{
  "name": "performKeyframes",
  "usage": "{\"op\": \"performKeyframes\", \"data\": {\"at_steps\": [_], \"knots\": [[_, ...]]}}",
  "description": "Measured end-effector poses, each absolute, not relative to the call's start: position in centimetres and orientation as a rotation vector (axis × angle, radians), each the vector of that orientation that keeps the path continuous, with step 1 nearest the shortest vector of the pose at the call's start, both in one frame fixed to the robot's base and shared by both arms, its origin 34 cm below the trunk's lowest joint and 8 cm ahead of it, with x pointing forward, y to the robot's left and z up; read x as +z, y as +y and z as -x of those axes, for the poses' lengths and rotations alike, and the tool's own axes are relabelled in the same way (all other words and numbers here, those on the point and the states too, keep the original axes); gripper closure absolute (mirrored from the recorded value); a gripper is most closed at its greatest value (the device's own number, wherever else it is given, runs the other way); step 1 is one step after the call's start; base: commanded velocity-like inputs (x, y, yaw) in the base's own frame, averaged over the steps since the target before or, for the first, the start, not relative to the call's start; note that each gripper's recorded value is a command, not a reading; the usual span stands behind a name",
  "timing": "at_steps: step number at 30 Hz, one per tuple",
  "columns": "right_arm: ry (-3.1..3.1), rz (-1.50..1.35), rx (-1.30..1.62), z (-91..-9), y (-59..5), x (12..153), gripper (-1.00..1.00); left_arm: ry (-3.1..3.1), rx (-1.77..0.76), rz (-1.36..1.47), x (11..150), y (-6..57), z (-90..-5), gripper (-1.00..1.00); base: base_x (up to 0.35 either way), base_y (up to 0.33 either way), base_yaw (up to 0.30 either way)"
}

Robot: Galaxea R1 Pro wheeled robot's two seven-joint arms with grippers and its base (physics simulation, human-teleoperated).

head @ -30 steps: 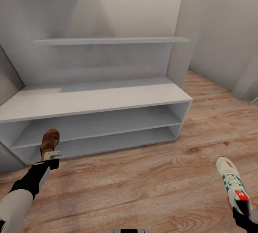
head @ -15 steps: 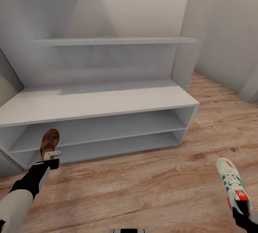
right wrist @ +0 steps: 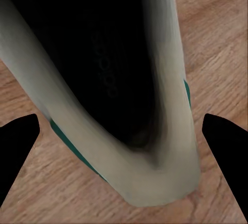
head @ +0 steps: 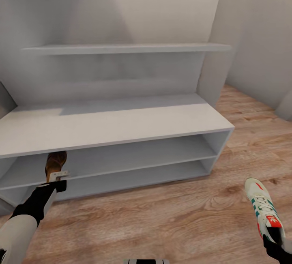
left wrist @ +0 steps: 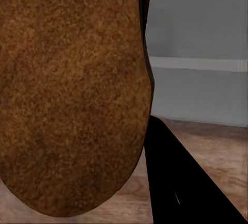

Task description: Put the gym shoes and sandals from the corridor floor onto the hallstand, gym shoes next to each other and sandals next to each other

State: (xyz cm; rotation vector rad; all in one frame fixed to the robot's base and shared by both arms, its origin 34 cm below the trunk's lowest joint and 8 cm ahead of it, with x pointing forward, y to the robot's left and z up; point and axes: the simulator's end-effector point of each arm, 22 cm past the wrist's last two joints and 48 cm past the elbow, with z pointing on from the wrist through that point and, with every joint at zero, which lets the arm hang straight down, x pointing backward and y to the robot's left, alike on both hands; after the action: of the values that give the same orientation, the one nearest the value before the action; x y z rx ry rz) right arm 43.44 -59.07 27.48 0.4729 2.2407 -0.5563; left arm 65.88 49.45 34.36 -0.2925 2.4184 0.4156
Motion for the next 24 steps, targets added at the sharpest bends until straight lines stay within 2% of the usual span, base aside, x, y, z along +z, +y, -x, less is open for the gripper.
{"op": "performKeyframes", "data": {"at_steps": [7,16,24], "knots": [[2.241,-0.473,-0.556,-43.44,-59.07,27.48,1.00,2.418,0.423,0.292,34.45,49.73,-65.83,1.00,0.043,0.000,0.000],[2.241,-0.473,-0.556,-43.45,-59.06,27.49,1.00,2.419,0.425,0.290,34.45,49.75,-65.81,1.00,0.214,0.059,0.000],[2.241,-0.473,-0.556,-43.44,-59.07,27.47,1.00,2.420,0.426,0.289,34.43,49.82,-65.79,1.00,0.042,0.013,0.000]]}}
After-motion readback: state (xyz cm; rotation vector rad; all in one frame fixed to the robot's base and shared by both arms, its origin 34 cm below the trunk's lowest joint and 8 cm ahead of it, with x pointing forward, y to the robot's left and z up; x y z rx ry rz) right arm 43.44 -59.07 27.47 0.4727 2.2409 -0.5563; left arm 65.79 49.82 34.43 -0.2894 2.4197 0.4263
